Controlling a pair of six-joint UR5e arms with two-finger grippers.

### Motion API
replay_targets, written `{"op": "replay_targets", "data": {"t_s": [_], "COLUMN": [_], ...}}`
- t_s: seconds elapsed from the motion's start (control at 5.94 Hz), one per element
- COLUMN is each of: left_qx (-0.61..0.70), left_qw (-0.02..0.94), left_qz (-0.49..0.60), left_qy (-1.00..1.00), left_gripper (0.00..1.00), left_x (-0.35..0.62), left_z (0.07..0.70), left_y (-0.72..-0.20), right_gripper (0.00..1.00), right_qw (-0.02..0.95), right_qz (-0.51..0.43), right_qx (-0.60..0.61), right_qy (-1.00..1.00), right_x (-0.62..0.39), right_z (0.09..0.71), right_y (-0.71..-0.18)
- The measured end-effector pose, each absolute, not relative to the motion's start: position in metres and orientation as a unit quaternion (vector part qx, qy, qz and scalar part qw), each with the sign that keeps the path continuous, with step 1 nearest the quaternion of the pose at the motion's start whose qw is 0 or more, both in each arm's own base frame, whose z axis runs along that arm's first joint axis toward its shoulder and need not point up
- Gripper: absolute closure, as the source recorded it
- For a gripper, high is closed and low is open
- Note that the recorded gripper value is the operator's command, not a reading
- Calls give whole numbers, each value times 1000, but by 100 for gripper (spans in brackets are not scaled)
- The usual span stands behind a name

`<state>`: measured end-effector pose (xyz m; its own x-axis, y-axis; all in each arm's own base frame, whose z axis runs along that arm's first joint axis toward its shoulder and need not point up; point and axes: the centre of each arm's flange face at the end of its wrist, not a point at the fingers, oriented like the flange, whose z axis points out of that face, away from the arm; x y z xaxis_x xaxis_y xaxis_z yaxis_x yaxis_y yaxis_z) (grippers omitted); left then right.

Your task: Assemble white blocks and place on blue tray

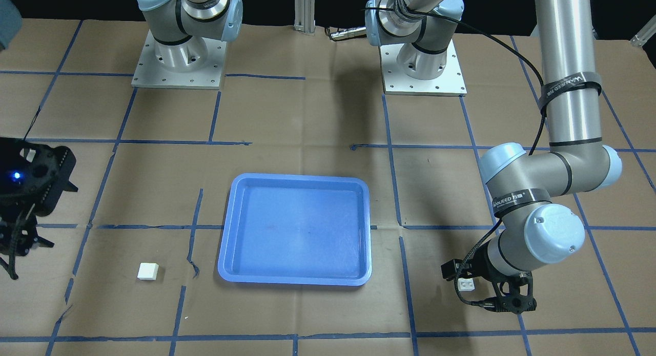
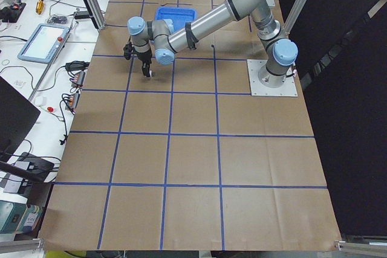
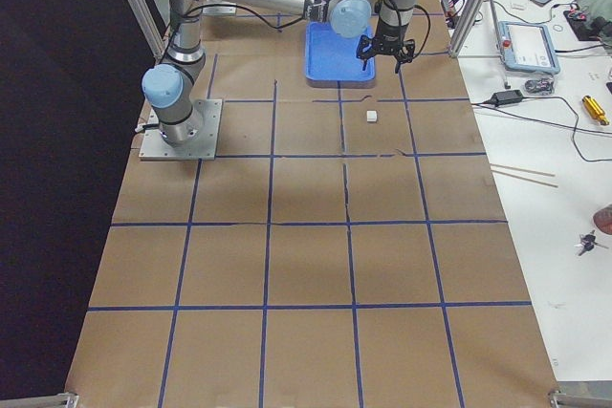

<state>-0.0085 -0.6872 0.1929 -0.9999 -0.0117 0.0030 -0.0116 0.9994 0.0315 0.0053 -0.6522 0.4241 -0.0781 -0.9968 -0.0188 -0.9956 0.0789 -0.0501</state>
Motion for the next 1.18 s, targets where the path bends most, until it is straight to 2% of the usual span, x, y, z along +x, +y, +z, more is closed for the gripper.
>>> {"op": "replay_targets", "data": {"t_s": [0.34,0.5,0.67,0.84,1.01,1.18], "left_qx": [-2,-2,-3,-3,-3,-3], "left_qw": [0,0,2,2,2,3], "left_qz": [-3,6,7,7,7,8], "left_qy": [-1000,-1000,-1000,-1000,-1000,-1000], "left_gripper": [9,20,75,88,96,100], "left_x": [-7,-7,-7,-7,-7,-8], "left_z": [187,182,177,174,174,176], "left_y": [-693,-695,-696,-696,-696,-695], "right_gripper": [2,1,1,1,1,0], "right_qw": [105,146,185,215,231,239], "right_qz": [-82,-121,-158,-197,-229,-255], "right_qx": [-696,-690,-684,-683,-679,-666], "right_qy": [706,698,688,670,658,659], "right_x": [-8,-32,-47,-49,-51,-60], "right_z": [375,346,318,287,255,225], "right_y": [-678,-687,-687,-681,-669,-653]}}
